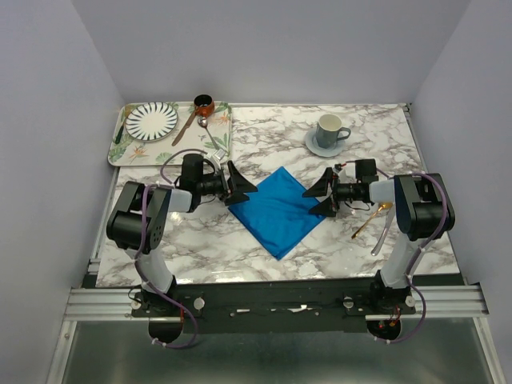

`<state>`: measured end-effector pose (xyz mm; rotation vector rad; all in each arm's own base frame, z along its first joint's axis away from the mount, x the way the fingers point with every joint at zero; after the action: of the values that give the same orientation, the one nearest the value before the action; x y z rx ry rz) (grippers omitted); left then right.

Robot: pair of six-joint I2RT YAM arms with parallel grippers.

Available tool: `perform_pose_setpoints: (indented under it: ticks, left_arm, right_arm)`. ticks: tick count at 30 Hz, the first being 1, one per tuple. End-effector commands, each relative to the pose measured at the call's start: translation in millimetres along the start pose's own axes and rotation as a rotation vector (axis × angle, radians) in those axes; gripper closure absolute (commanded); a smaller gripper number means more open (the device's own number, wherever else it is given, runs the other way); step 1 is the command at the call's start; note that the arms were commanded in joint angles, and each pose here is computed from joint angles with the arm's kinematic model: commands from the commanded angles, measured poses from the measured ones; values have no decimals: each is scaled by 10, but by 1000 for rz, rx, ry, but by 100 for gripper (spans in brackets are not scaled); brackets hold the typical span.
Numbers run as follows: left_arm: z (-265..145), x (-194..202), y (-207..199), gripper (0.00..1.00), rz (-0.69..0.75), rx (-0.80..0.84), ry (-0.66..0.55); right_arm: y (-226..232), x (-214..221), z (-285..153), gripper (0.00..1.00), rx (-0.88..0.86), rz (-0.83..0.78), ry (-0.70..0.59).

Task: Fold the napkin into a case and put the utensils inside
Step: Smooth out the square-folded napkin at the center of the board, then pick up the top corner of the square folded napkin from the center of the board.

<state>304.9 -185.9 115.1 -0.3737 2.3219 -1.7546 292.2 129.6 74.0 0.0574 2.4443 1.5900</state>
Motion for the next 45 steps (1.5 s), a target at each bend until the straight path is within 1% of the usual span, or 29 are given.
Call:
perform_pose_setpoints:
  ticks: [1, 4, 9, 15, 21, 23, 24, 25, 26, 27, 28, 29, 30, 31, 32, 33, 34, 35, 36, 37, 38, 40, 41, 42, 44, 45]
  left_arm:
    - [42, 78, 200, 1, -41, -14, 42]
    - [76, 60, 376, 1, -73, -40, 40]
    - [107, 40, 560, 1, -111, -90, 33]
    - [27, 96, 604, 1, -101, -123, 38]
    - [-116, 213, 374, 1, 65, -106, 61]
    - [-164, 243, 196, 1, 168, -94, 59]
    - [-194, 258, 168, 1, 244, -116, 70]
    - [-244, 260, 7, 1, 347, -108, 59]
    - [-249, 267, -56, 1, 428, -132, 53]
    - [-281, 289, -153, 1, 489, -162, 72]
    - [-348, 288, -257, 1, 711, -164, 87]
    - [-371, 312, -310, 1, 799, -185, 105]
    - [-381, 397, -345, 1, 882, -231, 169]
    - [-420, 403, -375, 1, 1033, -236, 204]
    - [-431, 450, -375, 1, 1102, -243, 235]
    - [-424, 537, -319, 2, 1171, -287, 270]
    - [-443, 609, -363, 4, 1256, -280, 281]
    - [-435, 646, -348, 5, 1421, -264, 330]
    - [-452, 746, -246, 7, 1485, -272, 382]
    - [-420, 893, -298, 9, 1608, -248, 419]
    - [-407, 945, -298, 14, 1737, -213, 464]
    - [-414, 1208, -232, 20, 1828, -148, 596]
    - [-403, 1273, -221, 33, 1844, -131, 620]
    - [-385, 1319, -219, 44, 1851, -117, 632]
    - [-320, 1461, -169, 62, 1864, -85, 673]
    - [-256, 1475, -190, 64, 1874, -79, 646]
  right_arm:
    - [-275, 228, 3, 0, 135, 165, 36]
    - [-289, 239, 9, 0, 139, 167, 40]
    - [-295, 268, 1, 0, 146, 170, 51]
    - [-291, 380, -32, 0, 155, 167, 61]
    - [-137, 449, -106, 0, 126, 113, 65]
    - [-58, 425, -136, 0, 98, 80, 72]
    - [7, 389, -158, 0, 85, 53, 71]
    - [70, 368, -173, 0, 63, 33, 81]
    - [166, 292, -201, 0, 52, 10, 82]
    - [219, 265, -223, 0, 42, -32, 82]
    - [333, 222, -265, 0, 23, -77, 72]
    - [423, 177, -298, 0, 14, -102, 71]
    - [476, 147, -326, 0, 6, -152, 67]
    - [554, 125, -362, 0, 5, -186, 60]
    - [593, 140, -386, 0, 11, -190, 72]
    - [651, 70, -414, 0, 19, -262, 61]
    - [655, 52, -426, 0, 42, -291, 60]
    - [674, 56, -449, 0, 63, -302, 69]
    - [659, 31, -465, 0, 84, -347, 69]
    - [675, -26, -481, 0, 117, -378, 62]
    - [671, -19, -495, 0, 132, -383, 71]
    - [709, -60, -515, 0, 136, -450, 71]
    - [724, -54, -531, 0, 137, -467, 79]
    - [745, -73, -546, 0, 139, -520, 77]
    - [755, -104, -578, 0, 168, -543, 79]
    - [743, -119, -585, 0, 181, -584, 80]
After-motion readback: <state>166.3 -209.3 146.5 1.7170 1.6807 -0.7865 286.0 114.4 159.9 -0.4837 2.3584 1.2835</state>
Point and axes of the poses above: each gripper's point midway between its finger pads, its own z axis out along the fingers, its own y axis along the line the jaws close on, x = y × z, the point moved 6 cm from there along -z, back along the fingers, and after that the axes turned 14 degrees about -z, right-handed, at the moved point
